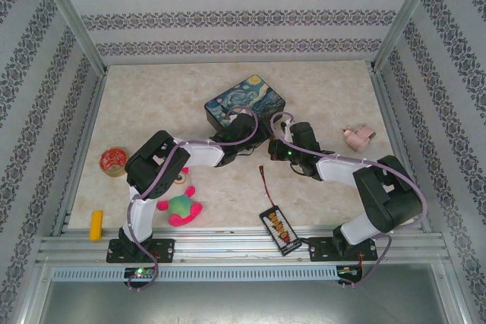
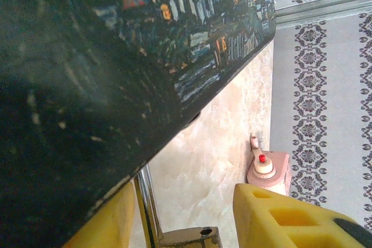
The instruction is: Unlock the padlock with the key
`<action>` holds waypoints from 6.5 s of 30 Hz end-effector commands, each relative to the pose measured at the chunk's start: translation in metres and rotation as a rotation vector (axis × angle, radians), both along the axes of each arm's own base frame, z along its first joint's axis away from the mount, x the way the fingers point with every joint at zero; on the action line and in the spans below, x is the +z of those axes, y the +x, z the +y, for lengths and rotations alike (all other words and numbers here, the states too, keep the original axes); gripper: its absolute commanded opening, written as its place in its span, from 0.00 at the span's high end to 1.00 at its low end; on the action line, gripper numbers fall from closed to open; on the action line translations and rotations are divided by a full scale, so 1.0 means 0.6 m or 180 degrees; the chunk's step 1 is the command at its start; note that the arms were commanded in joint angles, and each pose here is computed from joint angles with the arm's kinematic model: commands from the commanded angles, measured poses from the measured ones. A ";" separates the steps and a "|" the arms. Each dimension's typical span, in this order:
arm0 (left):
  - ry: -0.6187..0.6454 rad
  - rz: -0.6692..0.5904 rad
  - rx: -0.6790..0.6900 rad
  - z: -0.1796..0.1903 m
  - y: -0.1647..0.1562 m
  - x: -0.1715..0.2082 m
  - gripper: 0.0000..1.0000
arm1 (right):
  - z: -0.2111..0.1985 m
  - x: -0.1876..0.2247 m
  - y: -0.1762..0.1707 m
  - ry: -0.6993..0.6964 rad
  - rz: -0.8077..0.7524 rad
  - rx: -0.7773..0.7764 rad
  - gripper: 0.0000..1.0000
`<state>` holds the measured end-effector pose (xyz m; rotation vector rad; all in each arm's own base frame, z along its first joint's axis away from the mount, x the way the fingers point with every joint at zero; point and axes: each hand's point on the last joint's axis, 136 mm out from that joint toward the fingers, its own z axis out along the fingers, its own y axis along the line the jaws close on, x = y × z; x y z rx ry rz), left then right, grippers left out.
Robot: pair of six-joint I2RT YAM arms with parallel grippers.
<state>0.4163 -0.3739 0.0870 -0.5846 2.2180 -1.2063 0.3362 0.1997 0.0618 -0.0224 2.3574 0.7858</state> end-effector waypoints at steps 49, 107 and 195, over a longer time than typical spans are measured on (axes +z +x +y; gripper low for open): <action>0.0702 -0.0533 -0.0237 0.056 -0.053 0.090 0.01 | -0.003 -0.039 0.037 0.0431 0.0370 -0.0304 0.97; 0.2081 -0.0889 0.0723 0.366 -0.060 0.174 0.01 | 0.003 -0.039 0.057 -0.1119 0.0497 0.0369 0.38; 0.2770 -0.0003 0.0074 0.243 -0.029 -0.014 0.01 | 0.023 -0.069 0.030 0.0248 0.1261 -0.0520 1.00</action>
